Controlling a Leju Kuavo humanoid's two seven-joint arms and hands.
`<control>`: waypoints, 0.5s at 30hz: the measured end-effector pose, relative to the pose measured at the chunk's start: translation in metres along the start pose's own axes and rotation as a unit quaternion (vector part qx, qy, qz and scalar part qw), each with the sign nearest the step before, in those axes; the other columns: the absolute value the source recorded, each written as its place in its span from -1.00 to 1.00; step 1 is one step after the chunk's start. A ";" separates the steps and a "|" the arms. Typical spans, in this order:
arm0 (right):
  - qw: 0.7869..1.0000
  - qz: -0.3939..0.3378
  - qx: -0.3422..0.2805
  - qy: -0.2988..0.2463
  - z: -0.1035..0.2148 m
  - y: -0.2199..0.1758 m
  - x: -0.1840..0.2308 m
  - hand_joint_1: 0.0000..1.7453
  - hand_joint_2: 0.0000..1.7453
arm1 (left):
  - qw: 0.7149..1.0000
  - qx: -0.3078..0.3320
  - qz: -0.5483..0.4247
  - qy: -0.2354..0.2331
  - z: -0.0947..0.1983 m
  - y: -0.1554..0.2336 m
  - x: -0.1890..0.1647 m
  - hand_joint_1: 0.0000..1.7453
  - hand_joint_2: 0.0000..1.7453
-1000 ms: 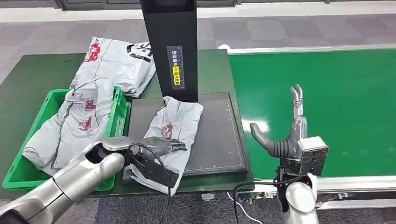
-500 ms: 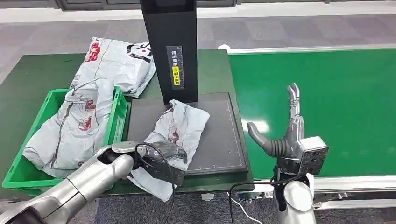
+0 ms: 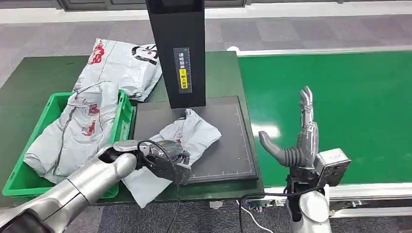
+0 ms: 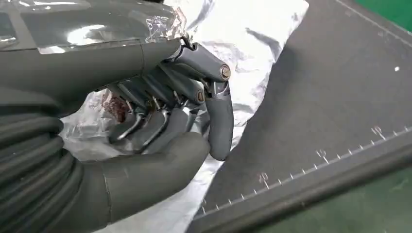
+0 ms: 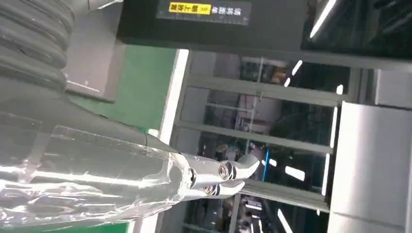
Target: Moved the parcel from conveyor to table for the left to box.
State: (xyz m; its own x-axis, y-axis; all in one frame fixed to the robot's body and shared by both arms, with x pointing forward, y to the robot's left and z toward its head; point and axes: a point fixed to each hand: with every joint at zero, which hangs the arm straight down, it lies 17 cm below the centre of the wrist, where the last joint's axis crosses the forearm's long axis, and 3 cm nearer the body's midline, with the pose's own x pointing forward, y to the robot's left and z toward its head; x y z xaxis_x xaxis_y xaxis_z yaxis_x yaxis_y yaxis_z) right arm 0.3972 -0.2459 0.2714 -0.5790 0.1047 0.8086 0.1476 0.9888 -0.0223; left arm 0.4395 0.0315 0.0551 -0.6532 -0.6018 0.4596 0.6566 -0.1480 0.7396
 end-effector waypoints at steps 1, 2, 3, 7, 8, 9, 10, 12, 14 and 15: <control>1.000 0.000 0.000 -0.001 0.000 -0.001 0.000 -1.00 1.00 | 1.000 0.004 0.000 0.002 0.001 0.002 -0.001 1.00 1.00; 1.000 0.001 -0.002 -0.001 0.000 -0.003 0.000 -1.00 1.00 | 1.000 0.008 0.000 0.004 0.001 0.005 -0.002 1.00 1.00; 1.000 0.002 -0.003 -0.001 0.000 -0.004 0.000 -1.00 1.00 | 1.000 0.013 0.000 0.007 0.002 0.008 -0.004 1.00 1.00; 1.000 0.004 -0.005 0.000 0.000 -0.008 -0.001 -1.00 1.00 | 0.999 0.046 0.001 0.017 0.010 0.032 -0.013 1.00 1.00; 1.000 0.005 -0.007 0.001 0.000 -0.009 -0.002 -1.00 1.00 | 0.999 0.050 0.001 0.018 0.012 0.036 -0.014 1.00 1.00; 1.000 0.006 -0.007 0.001 0.000 -0.010 -0.002 -1.00 1.00 | 0.998 0.055 0.001 0.020 0.013 0.039 -0.015 1.00 1.00; 1.000 0.006 -0.008 0.001 0.000 -0.011 -0.002 -1.00 1.00 | 0.998 0.063 0.001 0.023 0.015 0.044 -0.017 1.00 1.00; 1.000 0.004 -0.011 0.000 0.001 -0.013 -0.002 -1.00 1.00 | 0.995 0.093 0.004 0.033 0.022 0.060 -0.023 1.00 1.00; 1.000 0.005 -0.015 0.000 0.004 -0.016 -0.002 -1.00 1.00 | 0.990 0.138 0.011 0.040 0.037 0.089 -0.029 1.00 1.00; 1.000 0.006 -0.018 0.000 0.005 -0.018 -0.002 -1.00 1.00 | 0.986 0.159 0.014 0.041 0.047 0.107 -0.029 1.00 1.00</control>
State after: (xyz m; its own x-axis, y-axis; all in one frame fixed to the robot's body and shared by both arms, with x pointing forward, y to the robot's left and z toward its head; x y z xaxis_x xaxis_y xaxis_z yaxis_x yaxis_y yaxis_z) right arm 0.3912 -0.2633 0.2673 -0.5766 0.1159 0.8087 0.1823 0.9832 -0.0109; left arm 0.5114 0.0701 0.1440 -0.5956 -0.6656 0.4497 0.5141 0.1143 0.8501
